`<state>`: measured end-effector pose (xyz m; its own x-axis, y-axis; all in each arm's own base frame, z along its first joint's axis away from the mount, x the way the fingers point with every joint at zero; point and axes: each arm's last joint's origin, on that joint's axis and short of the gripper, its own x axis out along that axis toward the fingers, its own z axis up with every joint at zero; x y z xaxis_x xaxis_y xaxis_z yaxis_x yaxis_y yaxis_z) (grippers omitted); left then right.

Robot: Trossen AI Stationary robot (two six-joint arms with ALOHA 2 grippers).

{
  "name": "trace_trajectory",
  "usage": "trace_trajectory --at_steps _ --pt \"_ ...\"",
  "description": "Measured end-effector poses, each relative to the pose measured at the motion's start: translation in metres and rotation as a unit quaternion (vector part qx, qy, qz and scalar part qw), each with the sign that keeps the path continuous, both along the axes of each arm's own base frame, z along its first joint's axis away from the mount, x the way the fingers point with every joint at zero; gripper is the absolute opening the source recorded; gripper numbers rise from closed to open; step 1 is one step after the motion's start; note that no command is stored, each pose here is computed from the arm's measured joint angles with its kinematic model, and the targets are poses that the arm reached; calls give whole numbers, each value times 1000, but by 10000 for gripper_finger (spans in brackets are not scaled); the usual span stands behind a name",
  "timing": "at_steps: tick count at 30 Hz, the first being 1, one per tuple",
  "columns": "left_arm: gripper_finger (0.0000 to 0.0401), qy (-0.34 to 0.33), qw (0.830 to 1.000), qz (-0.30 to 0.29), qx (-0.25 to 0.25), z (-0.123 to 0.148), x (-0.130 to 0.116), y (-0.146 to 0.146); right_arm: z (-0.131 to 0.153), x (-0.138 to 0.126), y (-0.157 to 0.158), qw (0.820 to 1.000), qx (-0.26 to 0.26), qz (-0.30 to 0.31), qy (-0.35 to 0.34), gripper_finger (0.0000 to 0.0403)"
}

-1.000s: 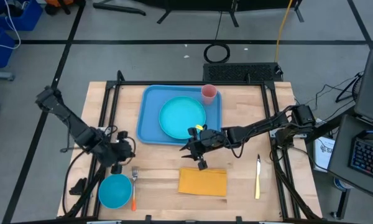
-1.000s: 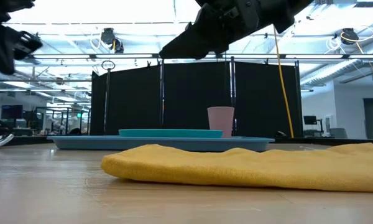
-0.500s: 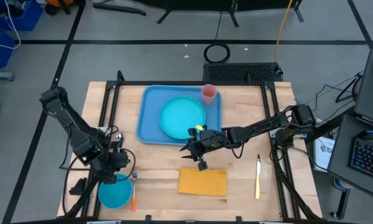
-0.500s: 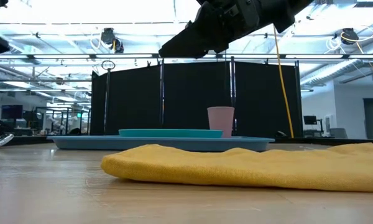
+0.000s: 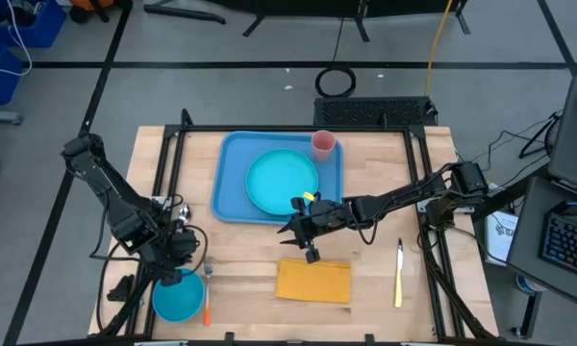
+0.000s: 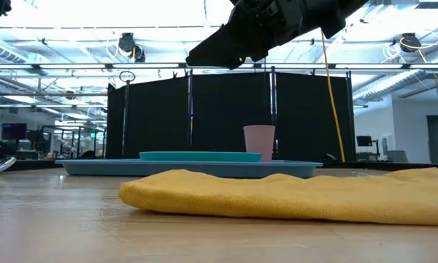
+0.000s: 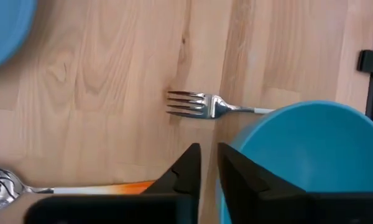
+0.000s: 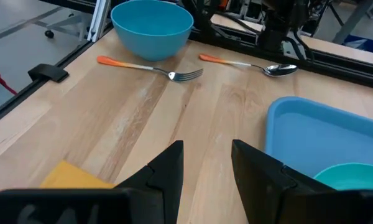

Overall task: Set up tray
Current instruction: Put the blue bowl on the green plate

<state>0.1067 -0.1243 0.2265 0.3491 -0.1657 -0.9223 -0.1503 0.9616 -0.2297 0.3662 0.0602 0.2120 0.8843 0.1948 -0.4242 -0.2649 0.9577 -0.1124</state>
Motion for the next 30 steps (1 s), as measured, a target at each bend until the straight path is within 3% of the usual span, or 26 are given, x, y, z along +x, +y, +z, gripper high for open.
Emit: trace_trajectory --at_steps 6,10,15,30 --pt "146 2 1000 8 -4 0 0 -1 0 0 3 1000 7 1 2 128" --pt "179 10 999 -33 5 -3 -4 -7 0 -1 8 1000 7 7 2 128" --pt "186 18 998 -55 14 -6 -9 -14 0 -1 8 1000 7 8 2 128" --pt "186 55 996 -45 50 -23 -8 -27 0 -1 7 1000 9 6 2 128"
